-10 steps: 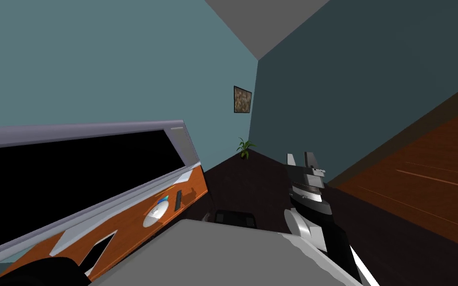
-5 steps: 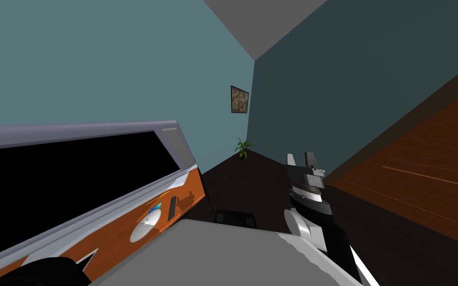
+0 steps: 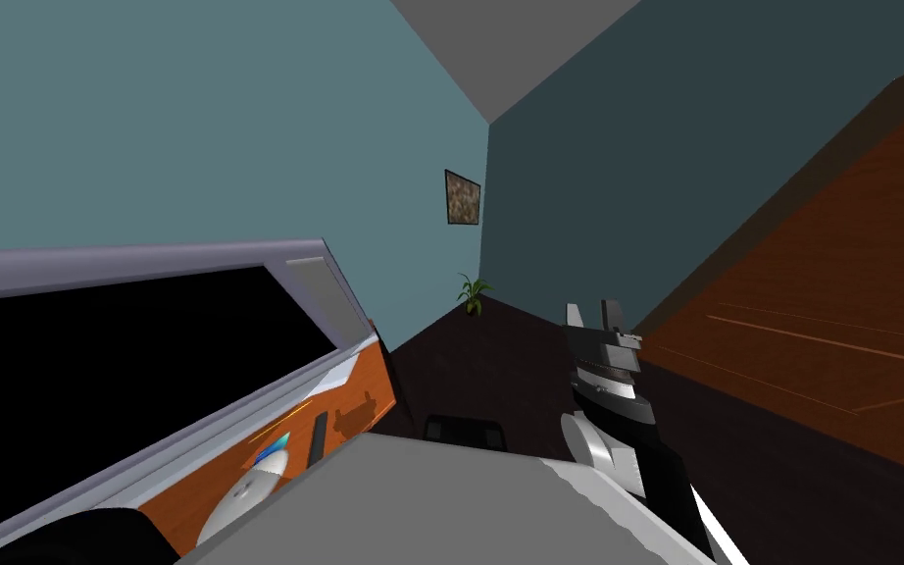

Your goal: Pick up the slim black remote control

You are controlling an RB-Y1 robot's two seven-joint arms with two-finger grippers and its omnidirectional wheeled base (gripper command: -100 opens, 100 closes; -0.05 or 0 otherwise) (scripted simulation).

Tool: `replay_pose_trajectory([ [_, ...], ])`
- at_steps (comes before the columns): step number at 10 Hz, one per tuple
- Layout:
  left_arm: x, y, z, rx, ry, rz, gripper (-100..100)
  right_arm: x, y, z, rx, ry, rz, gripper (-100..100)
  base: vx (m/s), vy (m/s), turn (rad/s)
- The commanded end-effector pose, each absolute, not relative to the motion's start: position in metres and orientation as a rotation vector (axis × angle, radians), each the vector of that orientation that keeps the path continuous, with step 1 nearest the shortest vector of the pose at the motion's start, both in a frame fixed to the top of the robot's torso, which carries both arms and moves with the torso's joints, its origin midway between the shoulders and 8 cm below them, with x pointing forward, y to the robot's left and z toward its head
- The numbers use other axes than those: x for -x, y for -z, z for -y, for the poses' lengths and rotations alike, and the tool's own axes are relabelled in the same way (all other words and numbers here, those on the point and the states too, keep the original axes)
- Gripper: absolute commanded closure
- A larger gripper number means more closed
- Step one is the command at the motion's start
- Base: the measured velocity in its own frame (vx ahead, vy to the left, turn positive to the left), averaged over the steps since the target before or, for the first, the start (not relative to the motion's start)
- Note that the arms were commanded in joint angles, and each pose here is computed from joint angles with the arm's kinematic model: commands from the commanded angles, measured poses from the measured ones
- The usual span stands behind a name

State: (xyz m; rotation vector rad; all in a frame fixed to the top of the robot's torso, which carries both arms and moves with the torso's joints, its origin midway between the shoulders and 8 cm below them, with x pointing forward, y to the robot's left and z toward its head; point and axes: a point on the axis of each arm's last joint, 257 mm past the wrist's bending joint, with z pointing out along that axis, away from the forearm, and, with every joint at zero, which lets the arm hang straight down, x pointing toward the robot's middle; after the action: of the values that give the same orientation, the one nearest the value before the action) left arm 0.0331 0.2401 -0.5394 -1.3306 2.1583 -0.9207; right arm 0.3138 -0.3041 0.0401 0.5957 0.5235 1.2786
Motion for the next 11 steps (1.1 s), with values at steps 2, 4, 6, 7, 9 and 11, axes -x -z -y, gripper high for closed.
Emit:
replay_pose_trajectory([
  [2, -0.005, 0.555, -0.246, 1.375, 0.872, -2.212, -100, -0.314, -0.040, 0.304, -0.596, -1.279, -0.524, 0, 0.061, 0.018, -0.041],
  [4, 0.027, 0.566, -0.256, 1.410, 0.822, -2.279, -100, -0.314, -0.040, 0.304, -0.596, -1.279, -0.523, 0, 0.075, 0.021, -0.140],
  [6, 0.082, 0.582, -0.280, 1.467, 0.721, -2.396, -100, -0.314, -0.040, 0.304, -0.596, -1.279, -0.524, 0, 0.127, 0.035, -0.214],
  [7, 0.106, 0.586, -0.292, 1.489, 0.670, -2.445, -100, -0.314, -0.040, 0.304, -0.596, -1.279, -0.524, 0, 0.130, 0.068, -0.268],
  [9, 0.137, 0.590, -0.310, 1.523, 0.594, -2.501, -100, -0.314, -0.040, 0.304, -0.596, -1.278, -0.524, 0, 0.144, 0.089, -0.158],
  [11, 0.175, 0.590, -0.341, 1.555, 0.481, -2.577, -100, -0.314, -0.040, 0.304, -0.596, -1.279, -0.524, 0, 0.086, 0.051, -0.193],
])
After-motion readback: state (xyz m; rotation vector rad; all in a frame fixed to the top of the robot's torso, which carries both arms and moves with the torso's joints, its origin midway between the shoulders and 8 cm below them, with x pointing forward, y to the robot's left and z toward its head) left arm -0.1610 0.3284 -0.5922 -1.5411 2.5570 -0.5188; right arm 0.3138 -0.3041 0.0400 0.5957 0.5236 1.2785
